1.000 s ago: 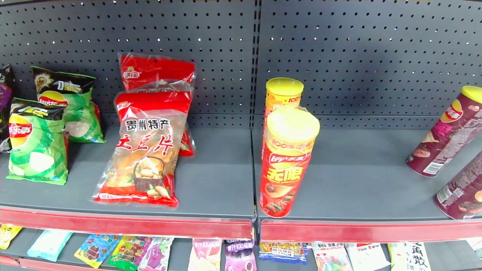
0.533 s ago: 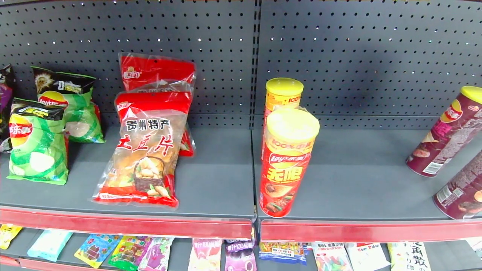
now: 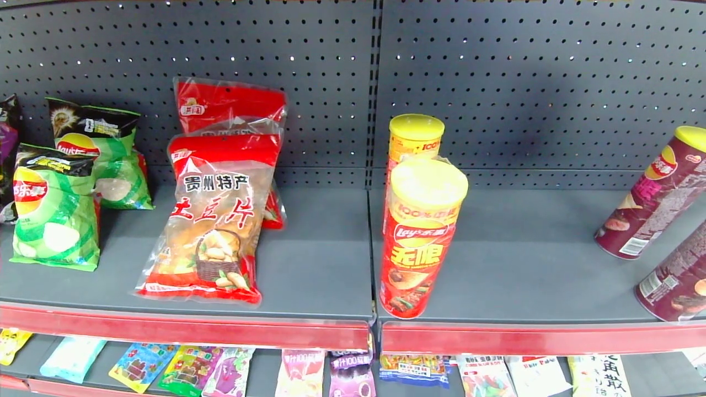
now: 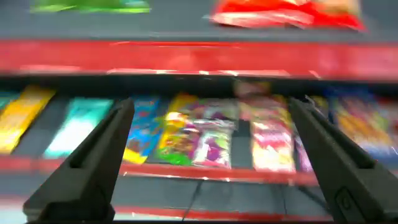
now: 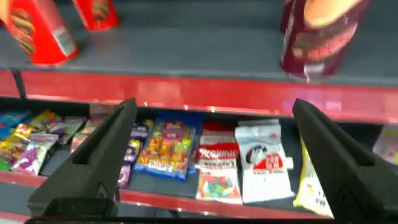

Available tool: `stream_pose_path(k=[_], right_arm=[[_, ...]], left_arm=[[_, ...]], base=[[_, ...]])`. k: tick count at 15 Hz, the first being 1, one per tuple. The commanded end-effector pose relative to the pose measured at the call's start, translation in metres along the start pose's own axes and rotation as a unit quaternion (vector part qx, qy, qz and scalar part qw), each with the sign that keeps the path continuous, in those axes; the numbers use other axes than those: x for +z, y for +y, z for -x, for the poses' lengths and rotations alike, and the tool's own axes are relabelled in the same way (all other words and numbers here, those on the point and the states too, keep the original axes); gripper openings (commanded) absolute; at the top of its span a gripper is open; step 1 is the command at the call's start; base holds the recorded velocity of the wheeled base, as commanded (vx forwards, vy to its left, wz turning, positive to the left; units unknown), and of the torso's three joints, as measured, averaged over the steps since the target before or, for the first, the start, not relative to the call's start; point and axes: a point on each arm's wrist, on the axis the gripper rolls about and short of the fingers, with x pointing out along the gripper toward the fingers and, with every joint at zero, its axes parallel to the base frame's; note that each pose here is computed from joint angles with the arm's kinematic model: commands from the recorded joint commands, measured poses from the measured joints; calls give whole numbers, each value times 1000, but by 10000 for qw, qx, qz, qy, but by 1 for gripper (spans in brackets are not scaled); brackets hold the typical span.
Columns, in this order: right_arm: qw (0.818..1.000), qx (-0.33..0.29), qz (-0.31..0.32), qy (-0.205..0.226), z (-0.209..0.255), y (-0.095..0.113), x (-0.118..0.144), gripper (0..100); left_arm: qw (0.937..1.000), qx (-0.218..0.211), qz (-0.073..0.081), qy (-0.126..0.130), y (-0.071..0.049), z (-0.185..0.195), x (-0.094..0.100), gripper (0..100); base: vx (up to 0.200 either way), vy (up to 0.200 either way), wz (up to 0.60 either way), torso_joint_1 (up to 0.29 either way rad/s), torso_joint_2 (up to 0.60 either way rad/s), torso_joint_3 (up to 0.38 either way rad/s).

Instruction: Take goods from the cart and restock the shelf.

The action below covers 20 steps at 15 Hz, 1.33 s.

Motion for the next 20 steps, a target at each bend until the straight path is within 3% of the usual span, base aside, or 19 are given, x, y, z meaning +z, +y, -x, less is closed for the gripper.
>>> stream_pose_path(k=[1, 2, 3, 4, 5, 7, 8, 10, 11, 13, 14, 15, 16, 20], right_arm=[[9986, -529, 21, 83, -1, -3, -6, 100], [9983, -569, 44, 137, -2, -3, -8, 100], [9985, -506, 142, 144, -2, -3, -8, 100], [9986, -483, 157, 145, -2, -3, -8, 100], [9987, -452, 164, 146, -2, -2, -8, 100], [9988, -437, 164, 146, -2, -2, -8, 100], [9988, -444, 172, 146, -2, -2, -8, 100], [9988, -429, 164, 146, -2, -2, -8, 100], [9988, -444, 157, 145, -2, -2, -8, 100], [9988, -437, 157, 146, -2, -2, -8, 100], [9988, -437, 157, 146, -2, -2, -8, 100], [9988, -429, 156, 146, -2, -2, -8, 100], [9988, -437, 149, 145, -2, -2, -8, 100], [9988, -429, 156, 146, -2, -2, -8, 100]], left_arm=[[9999, 86, 90, 18, 0, -1, 0, 100], [9999, 56, 82, 21, 0, -1, 0, 100], [9999, -128, -42, 43, -1, -1, -1, 100], [9966, -788, -230, 40, -4, -2, -2, 100], [9893, -1436, -254, -91, -8, -4, -4, 100], [9854, -1671, -214, -259, -9, -5, -4, 100], [9856, -1664, -169, -244, -9, -6, -5, 100], [9850, -1671, -390, -172, -9, -7, -10, 100], [9856, -1657, -307, -151, -9, -7, -10, 100], [9964, -794, -241, -152, -11, -7, -11, 100], [9981, -516, -186, -272, -12, -5, -12, 100], [9970, -516, -168, -547, -11, -1, -13, 100], [9963, -548, -172, -646, -11, 0, -14, 100], [9963, -532, -194, -648, -11, 0, -14, 100]], base=[[0, 0, 0, 0, 0, 0], [0, 0, 0, 0, 0, 0], [0, 0, 0, 0, 0, 0], [0, 0, 0, 0, 0, 0], [0, 0, 0, 0, 0, 0], [0, 0, 0, 0, 0, 0], [0, 0, 0, 0, 0, 0], [0, 0, 0, 0, 0, 0], [0, 0, 0, 0, 0, 0], [0, 0, 0, 0, 0, 0], [0, 0, 0, 0, 0, 0], [0, 0, 0, 0, 0, 0], [0, 0, 0, 0, 0, 0], [0, 0, 0, 0, 0, 0]])
